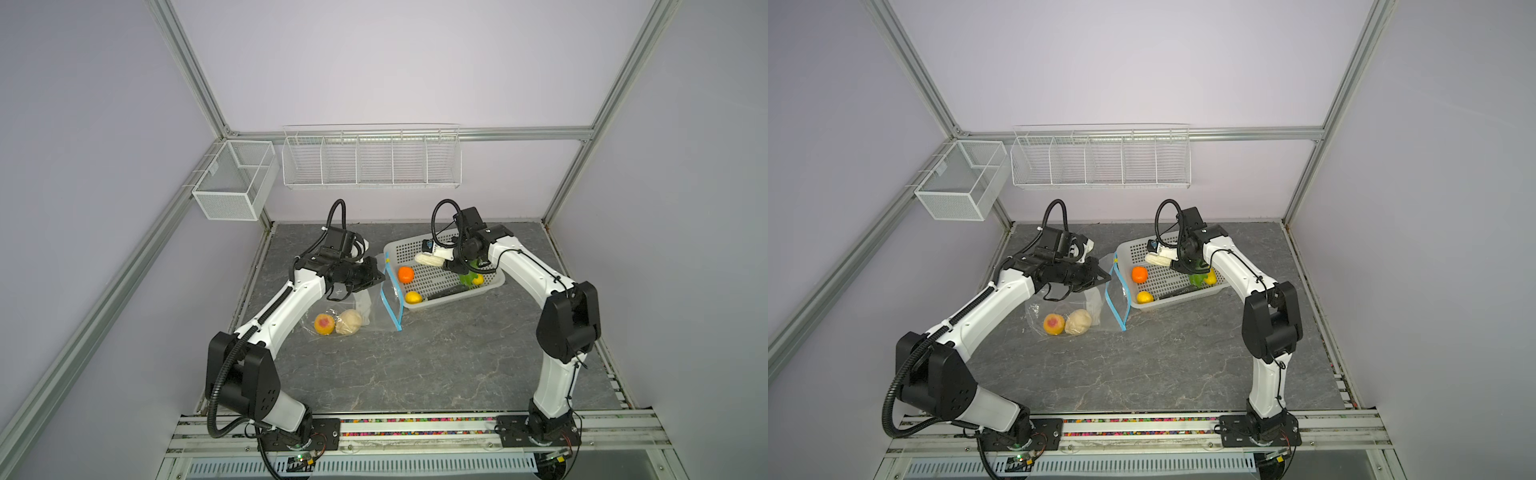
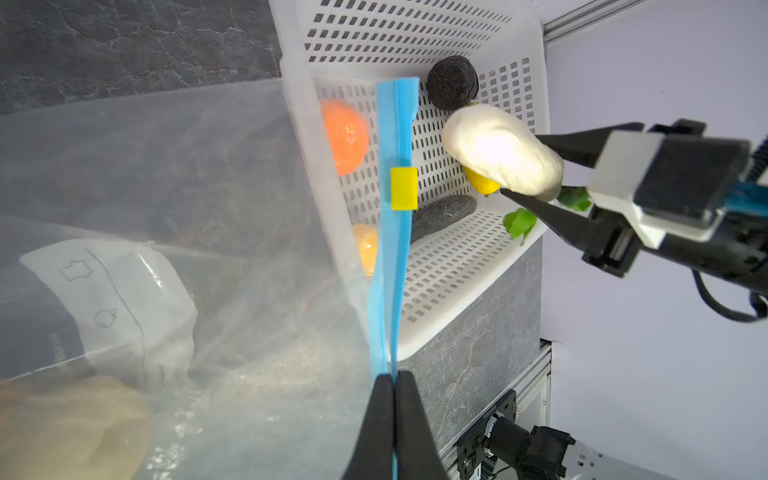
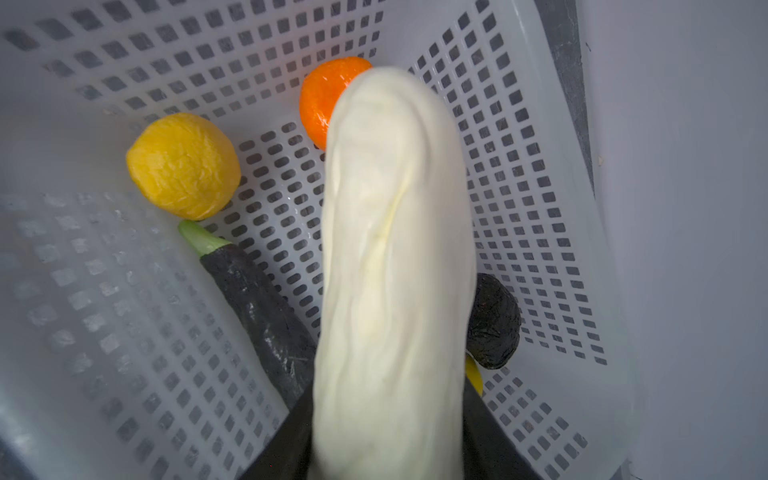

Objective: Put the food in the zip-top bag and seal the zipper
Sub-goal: 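Lift the white cucumber with the right gripper and carry it into the bag mouth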

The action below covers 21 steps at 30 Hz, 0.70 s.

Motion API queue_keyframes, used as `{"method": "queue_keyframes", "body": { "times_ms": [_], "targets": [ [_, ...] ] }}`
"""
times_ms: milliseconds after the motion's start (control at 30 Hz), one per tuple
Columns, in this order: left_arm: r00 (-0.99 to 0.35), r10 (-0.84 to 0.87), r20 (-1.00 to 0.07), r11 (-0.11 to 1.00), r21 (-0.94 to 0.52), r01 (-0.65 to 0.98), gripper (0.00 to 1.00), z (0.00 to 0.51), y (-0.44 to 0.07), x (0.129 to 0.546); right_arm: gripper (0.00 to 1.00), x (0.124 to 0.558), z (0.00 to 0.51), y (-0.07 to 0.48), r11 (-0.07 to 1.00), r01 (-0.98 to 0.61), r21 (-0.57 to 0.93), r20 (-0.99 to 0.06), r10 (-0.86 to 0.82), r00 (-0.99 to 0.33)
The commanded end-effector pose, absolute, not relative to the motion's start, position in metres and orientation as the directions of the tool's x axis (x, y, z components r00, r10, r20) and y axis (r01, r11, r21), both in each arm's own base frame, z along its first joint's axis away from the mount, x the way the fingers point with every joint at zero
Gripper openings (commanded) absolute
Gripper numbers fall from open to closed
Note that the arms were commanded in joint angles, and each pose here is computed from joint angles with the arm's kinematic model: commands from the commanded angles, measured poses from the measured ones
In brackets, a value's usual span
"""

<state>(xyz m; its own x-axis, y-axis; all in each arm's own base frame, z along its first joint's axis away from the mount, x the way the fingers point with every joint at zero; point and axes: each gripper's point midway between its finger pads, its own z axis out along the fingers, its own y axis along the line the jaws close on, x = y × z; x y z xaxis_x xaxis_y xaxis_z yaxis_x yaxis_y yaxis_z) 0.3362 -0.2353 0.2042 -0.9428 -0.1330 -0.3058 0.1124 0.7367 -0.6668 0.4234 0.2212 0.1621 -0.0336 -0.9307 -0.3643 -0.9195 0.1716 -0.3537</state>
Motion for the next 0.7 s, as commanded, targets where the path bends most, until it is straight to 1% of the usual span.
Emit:
{"method": "queue_keyframes", "body": {
  "times_ms": [0,267,500,667],
  "targets": [
    [-0.937,-0.126,-0.326,0.728,-0.672,0.136,0.0,0.219,-0.237,0.34,0.45,0.397,0.17,0.223,0.15,-0.928,-0.34,-0.329,-0.944,-0.032],
    [-0.934,-0.122,-0.337,0.729,-0.668,0.146,0.0,0.222,-0.237,0.341,0.45,0.357,0.191,0.245,0.063,-0.928,-0.367,-0.303,-0.951,0.056],
    [-0.933,-0.121,-0.34,0.725,-0.672,0.151,0.0,0.225,-0.238,0.341,0.45,0.332,0.198,0.26,-0.005,-0.927,-0.375,-0.274,-0.955,0.116],
    [-0.932,-0.121,-0.341,0.721,-0.675,0.154,0.0,0.226,-0.238,0.341,0.46,0.322,0.203,0.279,-0.047,-0.925,-0.378,-0.289,-0.943,0.166]
  ]
}}
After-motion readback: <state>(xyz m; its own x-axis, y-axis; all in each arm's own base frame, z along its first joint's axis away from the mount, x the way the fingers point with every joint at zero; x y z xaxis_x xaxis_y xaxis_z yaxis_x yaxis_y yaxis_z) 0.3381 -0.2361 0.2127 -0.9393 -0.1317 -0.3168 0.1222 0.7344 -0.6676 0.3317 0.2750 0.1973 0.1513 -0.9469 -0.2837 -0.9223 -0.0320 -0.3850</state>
